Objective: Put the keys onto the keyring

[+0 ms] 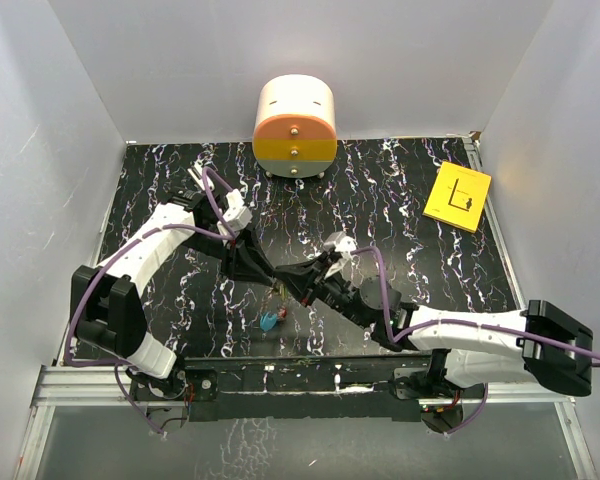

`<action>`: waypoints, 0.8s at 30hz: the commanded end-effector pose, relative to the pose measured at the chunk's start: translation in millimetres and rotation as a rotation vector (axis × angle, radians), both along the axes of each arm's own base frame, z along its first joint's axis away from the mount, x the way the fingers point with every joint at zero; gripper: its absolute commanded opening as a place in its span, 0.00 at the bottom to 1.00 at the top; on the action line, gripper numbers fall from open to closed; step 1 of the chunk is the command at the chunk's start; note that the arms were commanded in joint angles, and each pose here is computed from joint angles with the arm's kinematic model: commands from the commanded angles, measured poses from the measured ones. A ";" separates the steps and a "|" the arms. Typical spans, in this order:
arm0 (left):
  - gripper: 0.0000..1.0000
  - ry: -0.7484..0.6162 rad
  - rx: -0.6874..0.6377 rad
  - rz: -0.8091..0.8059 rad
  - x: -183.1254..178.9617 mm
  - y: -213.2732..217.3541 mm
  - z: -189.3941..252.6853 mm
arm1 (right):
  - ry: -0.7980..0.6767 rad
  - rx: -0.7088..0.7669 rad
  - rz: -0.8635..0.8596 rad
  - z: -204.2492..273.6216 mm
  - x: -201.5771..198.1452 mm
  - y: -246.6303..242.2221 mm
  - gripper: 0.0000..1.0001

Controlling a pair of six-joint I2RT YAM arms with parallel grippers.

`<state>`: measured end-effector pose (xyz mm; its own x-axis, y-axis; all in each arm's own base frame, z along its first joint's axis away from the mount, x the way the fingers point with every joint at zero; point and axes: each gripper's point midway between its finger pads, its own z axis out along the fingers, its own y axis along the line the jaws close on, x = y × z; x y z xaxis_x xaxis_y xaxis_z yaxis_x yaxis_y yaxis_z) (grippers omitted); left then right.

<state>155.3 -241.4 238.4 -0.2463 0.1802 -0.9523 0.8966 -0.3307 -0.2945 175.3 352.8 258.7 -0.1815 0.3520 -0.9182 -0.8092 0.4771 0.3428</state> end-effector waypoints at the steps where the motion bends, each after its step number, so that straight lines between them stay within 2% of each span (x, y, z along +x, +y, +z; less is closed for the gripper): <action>1: 0.30 0.023 -0.179 0.035 3.1 -9.7 46.2 | 0.051 -0.023 0.002 22.0 0.2 4.1 0.08; 5: 0.37 0.014 -0.157 0.032 5.7 -9.3 44.9 | 0.114 -0.099 0.000 18.4 -3.0 -0.4 0.08; 9: 0.38 0.013 -0.115 0.040 15.4 -7.0 46.4 | 0.179 -0.183 -0.001 15.1 -7.4 -5.4 0.08; 16: 0.35 -0.043 0.071 0.052 40.1 -3.3 46.4 | 0.367 -0.376 0.004 -2.5 -19.4 -10.0 0.08; 18: 0.35 -0.084 0.165 0.123 55.4 -0.6 44.7 | 0.429 -0.432 -0.034 -5.2 -18.5 -15.9 0.08; 20: 0.35 -0.195 0.235 0.267 80.3 3.7 48.2 | 0.484 -0.467 -0.084 -6.2 -16.0 -22.5 0.08; 22: 0.38 -0.346 0.249 0.427 106.1 9.6 65.3 | 0.555 -0.468 -0.173 -1.5 -10.0 -32.0 0.08; 24: 0.41 -0.386 0.300 0.511 122.0 17.3 76.4 | 0.626 -0.451 -0.273 3.0 -3.0 -41.5 0.08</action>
<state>228.4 -236.7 264.4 -0.1288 0.3783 -0.9167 0.9825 -0.0769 -0.1697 162.3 334.6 236.4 -0.6026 -0.0646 -0.7954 -0.5738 0.7277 0.3756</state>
